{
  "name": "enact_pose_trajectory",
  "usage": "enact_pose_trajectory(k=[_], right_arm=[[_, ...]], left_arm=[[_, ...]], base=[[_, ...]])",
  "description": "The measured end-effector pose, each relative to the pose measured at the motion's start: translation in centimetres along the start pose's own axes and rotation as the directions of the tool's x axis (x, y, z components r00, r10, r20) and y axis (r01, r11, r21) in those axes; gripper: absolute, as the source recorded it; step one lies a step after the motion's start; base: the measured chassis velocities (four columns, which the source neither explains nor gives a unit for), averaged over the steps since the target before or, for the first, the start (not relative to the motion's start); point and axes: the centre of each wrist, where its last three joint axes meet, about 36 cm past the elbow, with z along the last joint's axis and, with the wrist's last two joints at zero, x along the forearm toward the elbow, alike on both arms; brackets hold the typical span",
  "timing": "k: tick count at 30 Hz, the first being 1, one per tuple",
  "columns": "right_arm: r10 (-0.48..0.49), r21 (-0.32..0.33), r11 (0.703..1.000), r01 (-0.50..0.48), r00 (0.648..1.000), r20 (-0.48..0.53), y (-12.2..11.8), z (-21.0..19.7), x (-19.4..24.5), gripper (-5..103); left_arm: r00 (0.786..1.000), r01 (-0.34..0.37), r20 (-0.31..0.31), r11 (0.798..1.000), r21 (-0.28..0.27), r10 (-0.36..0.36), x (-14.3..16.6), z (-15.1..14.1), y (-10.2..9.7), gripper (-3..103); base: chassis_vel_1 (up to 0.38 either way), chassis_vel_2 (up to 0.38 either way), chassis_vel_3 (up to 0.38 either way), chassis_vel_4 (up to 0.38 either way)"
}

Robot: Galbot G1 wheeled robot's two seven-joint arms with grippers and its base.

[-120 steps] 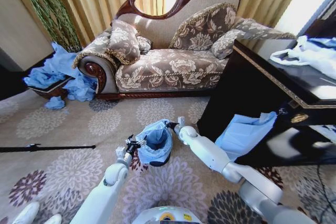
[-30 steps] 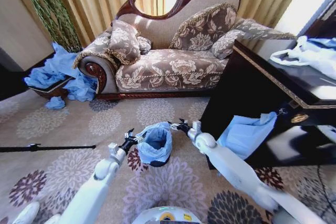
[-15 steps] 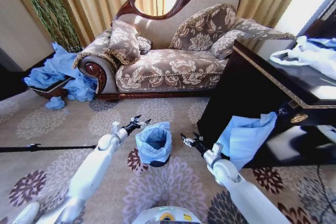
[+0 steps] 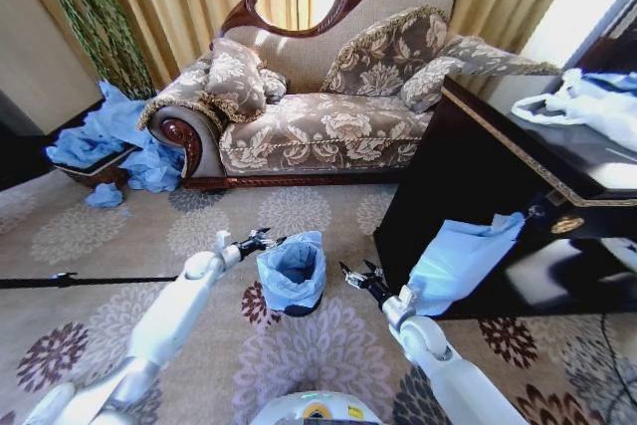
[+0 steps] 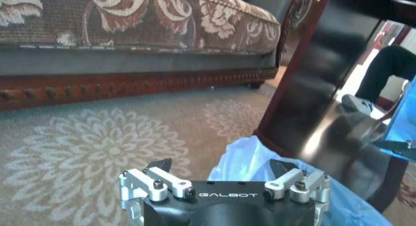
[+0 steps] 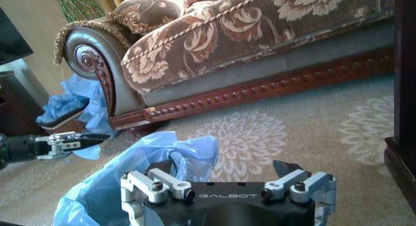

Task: Place a garbage bag over the trash bin.

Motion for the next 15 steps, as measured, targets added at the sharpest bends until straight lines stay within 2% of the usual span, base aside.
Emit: enact_pose_trajectory(k=[6,14,15], right_arm=[[-0.002,0.001,1.0,0.002,1.0,0.003,0.0,0.4,-0.4,100],[0.002,-0.004,1.0,-0.002,1.0,0.013,-0.1,0.5,-0.3,100],[0.006,-0.004,1.0,-0.006,1.0,0.018,-0.2,0.5,-0.2,100]], left_arm=[[0.999,-0.041,-0.031,0.999,0.027,0.041,-1.0,-0.4,1.1,100],[0.996,-0.067,-0.065,0.997,0.032,0.069,-2.6,0.0,0.9,100],[0.995,-0.069,-0.07,0.997,0.035,0.071,-2.9,0.1,0.9,103]], base=[[0.0,0.0,0.0,0.0],[0.0,0.0,0.0,0.0],[0.0,0.0,0.0,0.0]])
